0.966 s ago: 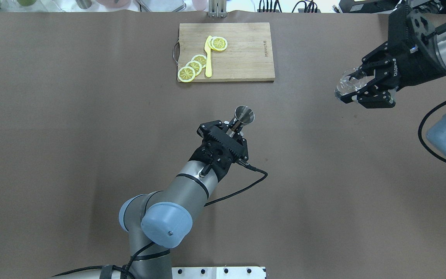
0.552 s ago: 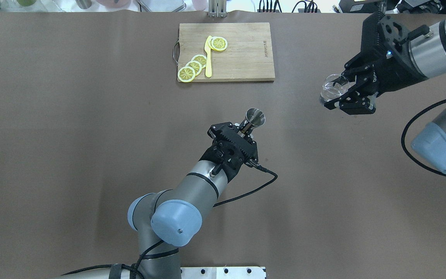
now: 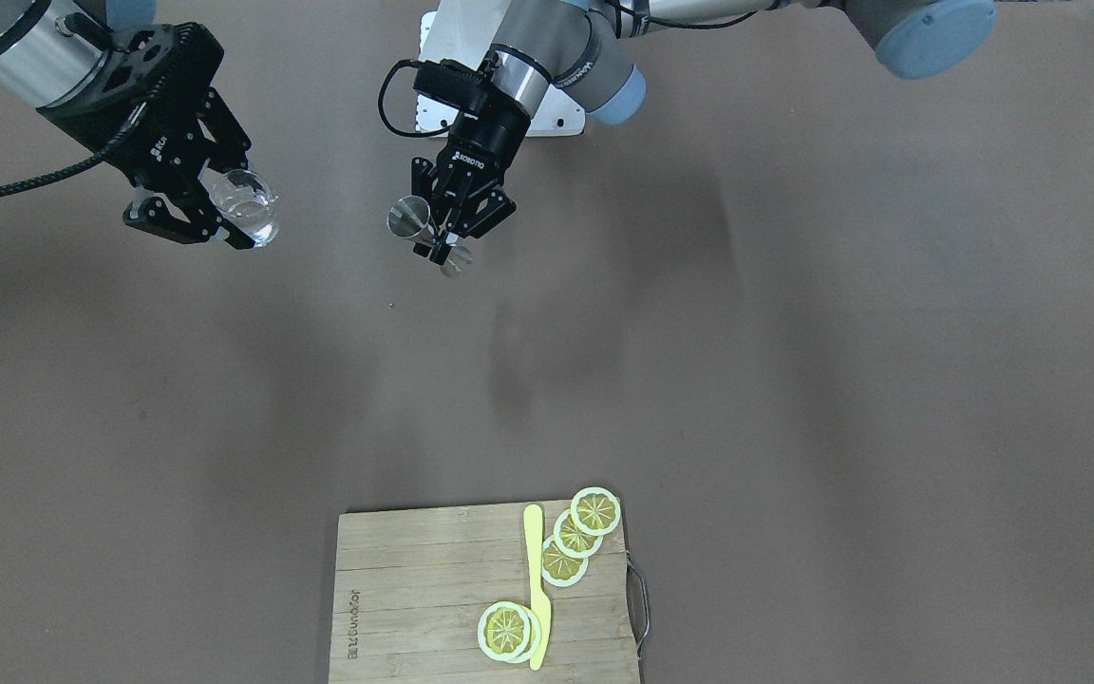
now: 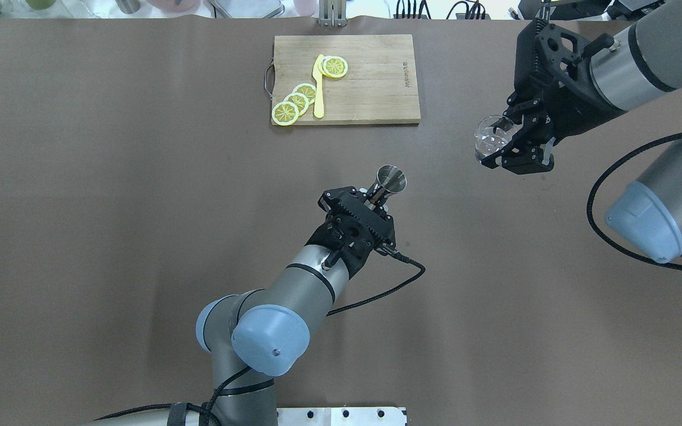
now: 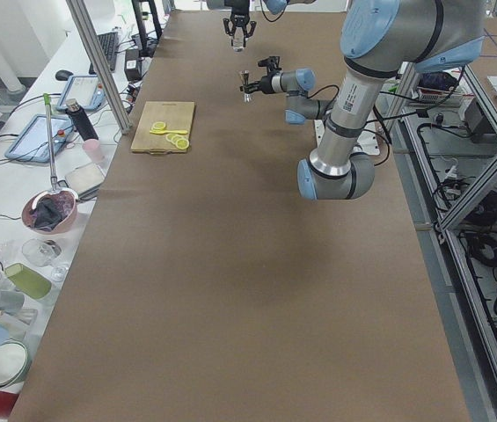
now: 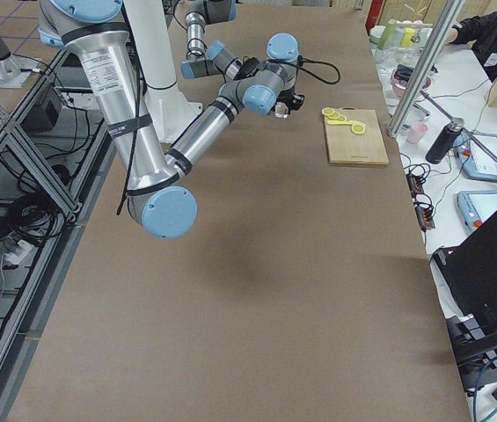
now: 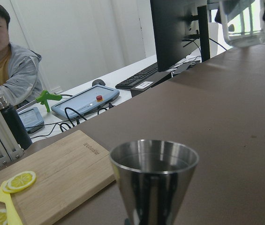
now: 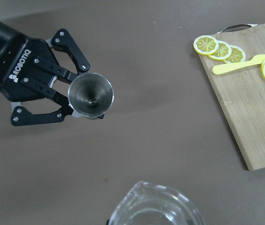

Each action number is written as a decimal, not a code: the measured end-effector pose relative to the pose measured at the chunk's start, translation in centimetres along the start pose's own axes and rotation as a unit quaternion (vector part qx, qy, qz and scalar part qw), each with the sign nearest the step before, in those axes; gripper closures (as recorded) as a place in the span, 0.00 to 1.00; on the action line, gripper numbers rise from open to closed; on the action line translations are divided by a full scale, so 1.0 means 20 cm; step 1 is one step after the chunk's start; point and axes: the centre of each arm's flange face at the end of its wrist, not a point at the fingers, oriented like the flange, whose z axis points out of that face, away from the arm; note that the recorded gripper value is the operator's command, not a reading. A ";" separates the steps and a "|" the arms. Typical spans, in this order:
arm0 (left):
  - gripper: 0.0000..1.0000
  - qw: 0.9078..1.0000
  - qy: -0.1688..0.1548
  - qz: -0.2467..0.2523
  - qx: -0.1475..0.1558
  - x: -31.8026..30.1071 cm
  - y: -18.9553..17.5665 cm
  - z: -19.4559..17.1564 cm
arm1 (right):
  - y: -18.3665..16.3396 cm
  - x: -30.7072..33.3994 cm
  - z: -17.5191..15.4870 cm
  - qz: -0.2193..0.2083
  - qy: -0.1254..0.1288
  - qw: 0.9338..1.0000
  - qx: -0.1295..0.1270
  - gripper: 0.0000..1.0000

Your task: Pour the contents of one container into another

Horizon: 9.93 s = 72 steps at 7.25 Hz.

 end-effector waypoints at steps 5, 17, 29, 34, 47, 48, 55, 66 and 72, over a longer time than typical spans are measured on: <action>1.00 1.000 -0.001 -0.001 0.001 -0.01 0.01 0.00 | -0.20 -0.12 0.10 -0.048 -0.016 0.997 -0.055 1.00; 1.00 1.000 -0.003 -0.002 0.001 -0.03 0.04 -0.01 | -0.50 -0.07 0.26 -0.087 -0.048 0.981 -0.164 1.00; 1.00 1.000 -0.003 -0.001 0.002 -0.03 0.03 -0.01 | -0.72 -0.10 0.34 -0.123 -0.060 0.967 -0.213 1.00; 1.00 1.000 -0.003 0.000 0.002 -0.03 0.03 -0.01 | -0.65 -0.09 0.28 -0.123 -0.068 0.962 -0.235 1.00; 1.00 1.000 -0.003 0.001 0.001 -0.02 0.03 -0.01 | -0.80 -0.12 0.39 -0.121 -0.080 0.948 -0.285 1.00; 1.00 1.000 -0.003 0.001 0.001 -0.02 0.03 -0.01 | -0.82 -0.11 0.40 -0.118 -0.081 0.946 -0.290 1.00; 1.00 1.000 -0.003 0.001 0.002 -0.02 0.02 -0.01 | -0.87 -0.15 0.47 -0.123 -0.095 0.931 -0.330 1.00; 1.00 1.000 -0.003 0.001 0.001 -0.02 0.02 -0.01 | -0.89 -0.17 0.49 -0.125 -0.102 0.927 -0.338 1.00; 1.00 1.000 -0.003 0.001 0.001 -0.02 0.02 -0.01 | -0.80 -0.06 0.26 -0.113 -0.084 0.953 -0.267 1.00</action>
